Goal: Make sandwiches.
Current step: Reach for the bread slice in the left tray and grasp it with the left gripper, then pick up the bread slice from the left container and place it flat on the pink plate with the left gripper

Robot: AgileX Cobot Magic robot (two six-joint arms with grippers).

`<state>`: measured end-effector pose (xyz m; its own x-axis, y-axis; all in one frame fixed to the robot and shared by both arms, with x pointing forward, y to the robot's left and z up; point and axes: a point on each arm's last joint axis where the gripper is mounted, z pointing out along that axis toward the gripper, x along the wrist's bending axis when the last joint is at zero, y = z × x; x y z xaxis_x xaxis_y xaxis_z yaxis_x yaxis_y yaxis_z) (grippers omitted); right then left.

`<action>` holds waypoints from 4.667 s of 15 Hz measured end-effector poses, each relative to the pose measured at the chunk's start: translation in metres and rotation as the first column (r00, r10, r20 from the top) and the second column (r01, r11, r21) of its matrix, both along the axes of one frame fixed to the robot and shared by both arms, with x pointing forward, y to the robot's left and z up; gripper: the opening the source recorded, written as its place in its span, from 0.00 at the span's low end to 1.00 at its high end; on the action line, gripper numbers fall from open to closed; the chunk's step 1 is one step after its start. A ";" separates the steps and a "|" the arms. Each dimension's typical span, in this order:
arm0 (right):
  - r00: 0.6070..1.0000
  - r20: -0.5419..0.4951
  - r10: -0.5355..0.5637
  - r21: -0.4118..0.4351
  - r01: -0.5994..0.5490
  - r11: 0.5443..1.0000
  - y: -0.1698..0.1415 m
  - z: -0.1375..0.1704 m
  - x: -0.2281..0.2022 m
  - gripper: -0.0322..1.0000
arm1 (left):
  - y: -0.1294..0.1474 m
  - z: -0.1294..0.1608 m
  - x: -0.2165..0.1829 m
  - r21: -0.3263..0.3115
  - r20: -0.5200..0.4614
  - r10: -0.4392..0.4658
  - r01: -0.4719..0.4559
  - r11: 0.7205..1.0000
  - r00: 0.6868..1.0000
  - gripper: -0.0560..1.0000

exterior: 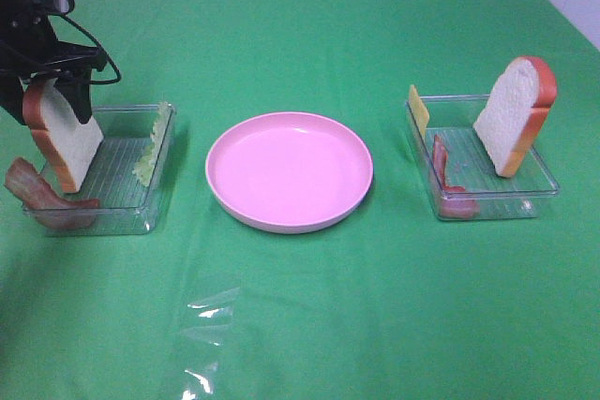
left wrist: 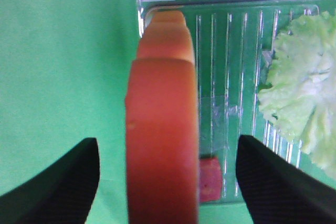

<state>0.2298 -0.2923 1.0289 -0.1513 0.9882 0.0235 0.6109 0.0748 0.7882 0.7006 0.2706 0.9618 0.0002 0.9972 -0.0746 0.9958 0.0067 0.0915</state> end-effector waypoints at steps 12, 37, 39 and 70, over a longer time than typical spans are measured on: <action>1.000 0.000 0.000 0.000 0.000 1.000 0.000 0.000 0.000 0.98 | 0.000 0.000 0.000 0.000 0.000 0.000 0.000 1.000 1.000 0.25; 1.000 0.000 0.000 0.000 0.000 1.000 0.000 0.000 0.000 0.98 | -0.007 0.091 -0.012 -0.106 0.203 0.045 -0.023 0.994 0.978 0.24; 1.000 0.000 0.000 0.000 0.000 1.000 0.000 0.000 0.000 0.98 | -0.008 0.094 -0.013 -0.115 0.209 0.047 -0.023 0.993 0.977 0.24; 1.000 0.000 0.000 0.000 0.000 1.000 0.000 0.000 0.000 0.98 | -0.201 -0.008 -0.032 -0.558 0.041 -0.076 0.086 0.826 0.996 0.24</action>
